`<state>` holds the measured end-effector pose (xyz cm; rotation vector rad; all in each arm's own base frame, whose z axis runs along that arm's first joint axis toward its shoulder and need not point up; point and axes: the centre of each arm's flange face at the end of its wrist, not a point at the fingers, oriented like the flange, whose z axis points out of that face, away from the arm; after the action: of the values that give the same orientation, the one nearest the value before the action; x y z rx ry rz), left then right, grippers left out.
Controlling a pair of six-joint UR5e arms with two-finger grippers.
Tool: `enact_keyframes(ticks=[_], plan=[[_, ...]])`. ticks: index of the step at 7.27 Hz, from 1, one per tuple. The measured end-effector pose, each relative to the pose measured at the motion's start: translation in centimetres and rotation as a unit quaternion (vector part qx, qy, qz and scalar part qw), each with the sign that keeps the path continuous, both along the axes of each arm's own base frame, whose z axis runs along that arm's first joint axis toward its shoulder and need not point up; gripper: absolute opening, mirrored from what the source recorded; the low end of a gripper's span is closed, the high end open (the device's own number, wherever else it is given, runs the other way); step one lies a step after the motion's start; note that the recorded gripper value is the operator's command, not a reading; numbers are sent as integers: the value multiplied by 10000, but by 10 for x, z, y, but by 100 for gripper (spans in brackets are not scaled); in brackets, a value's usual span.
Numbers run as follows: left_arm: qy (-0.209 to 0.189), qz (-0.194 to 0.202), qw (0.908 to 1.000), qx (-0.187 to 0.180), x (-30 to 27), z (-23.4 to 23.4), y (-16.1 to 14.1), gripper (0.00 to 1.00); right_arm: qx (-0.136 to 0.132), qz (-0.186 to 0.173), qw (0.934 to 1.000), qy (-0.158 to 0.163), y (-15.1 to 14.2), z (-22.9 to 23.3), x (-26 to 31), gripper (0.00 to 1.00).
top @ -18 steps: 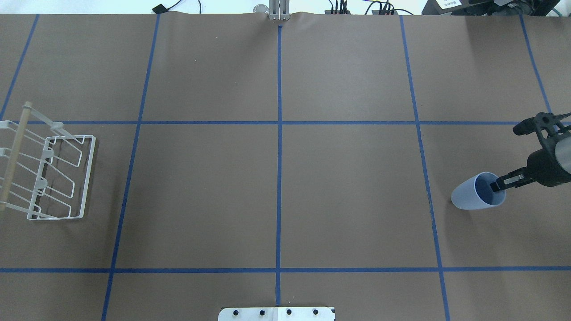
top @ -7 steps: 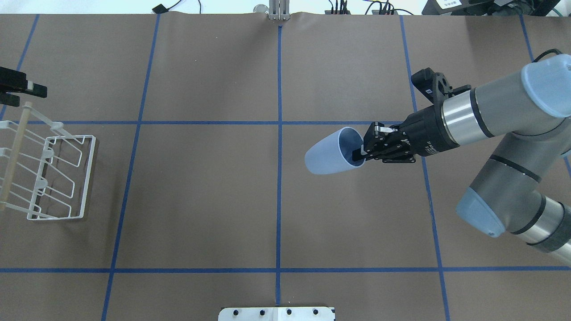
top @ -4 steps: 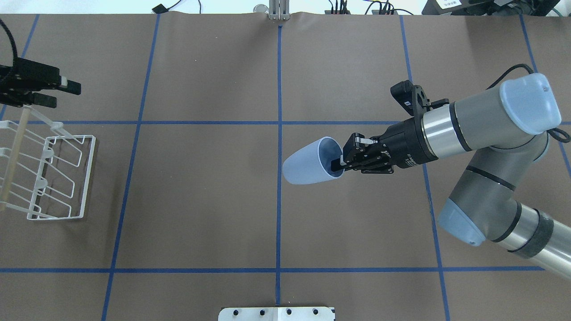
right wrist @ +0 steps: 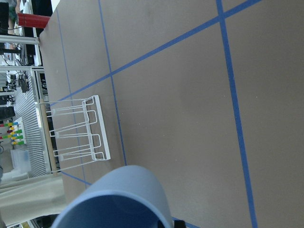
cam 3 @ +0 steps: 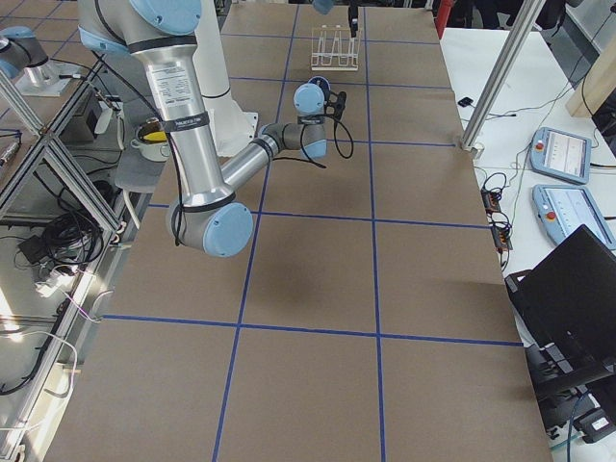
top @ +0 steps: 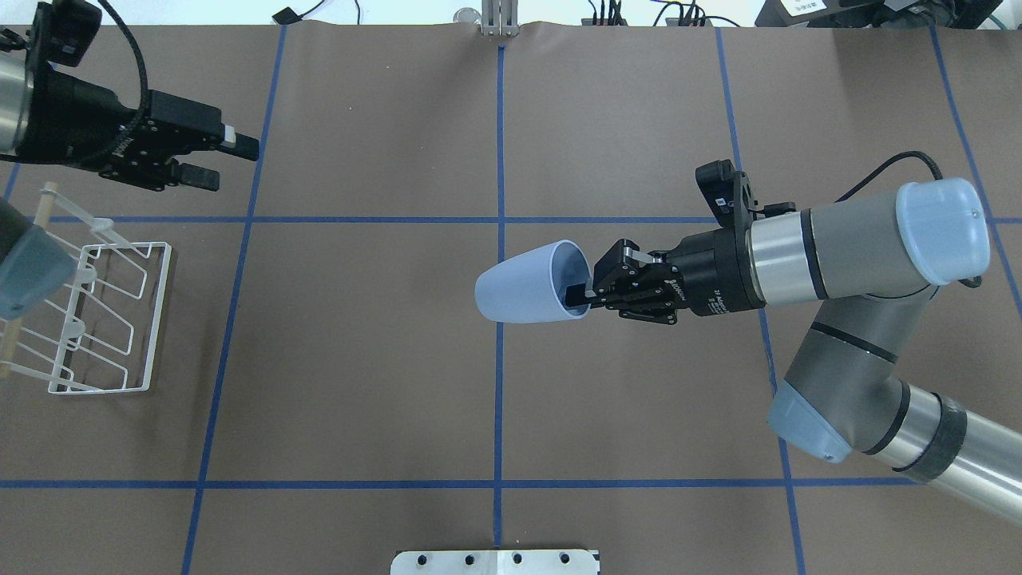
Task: Hang cup on cup holder
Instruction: 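Lift the cup with the right gripper toward the table center while the left arm approaches, then close the left gripper around the cup's base held by the right gripper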
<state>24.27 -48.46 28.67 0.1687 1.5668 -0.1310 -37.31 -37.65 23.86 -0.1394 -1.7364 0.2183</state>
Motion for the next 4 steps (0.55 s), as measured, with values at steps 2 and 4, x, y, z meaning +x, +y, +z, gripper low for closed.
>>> enact_keyframes(ticks=[2,4], plan=[[1117,-222,9918,-583,43,4,17,98,-255,90,9994,-204,0,-9,0,0],[1942,7,9722,-1310,60,-14,25,98,-421,157,9983,-371,-2,-17,1,0]])
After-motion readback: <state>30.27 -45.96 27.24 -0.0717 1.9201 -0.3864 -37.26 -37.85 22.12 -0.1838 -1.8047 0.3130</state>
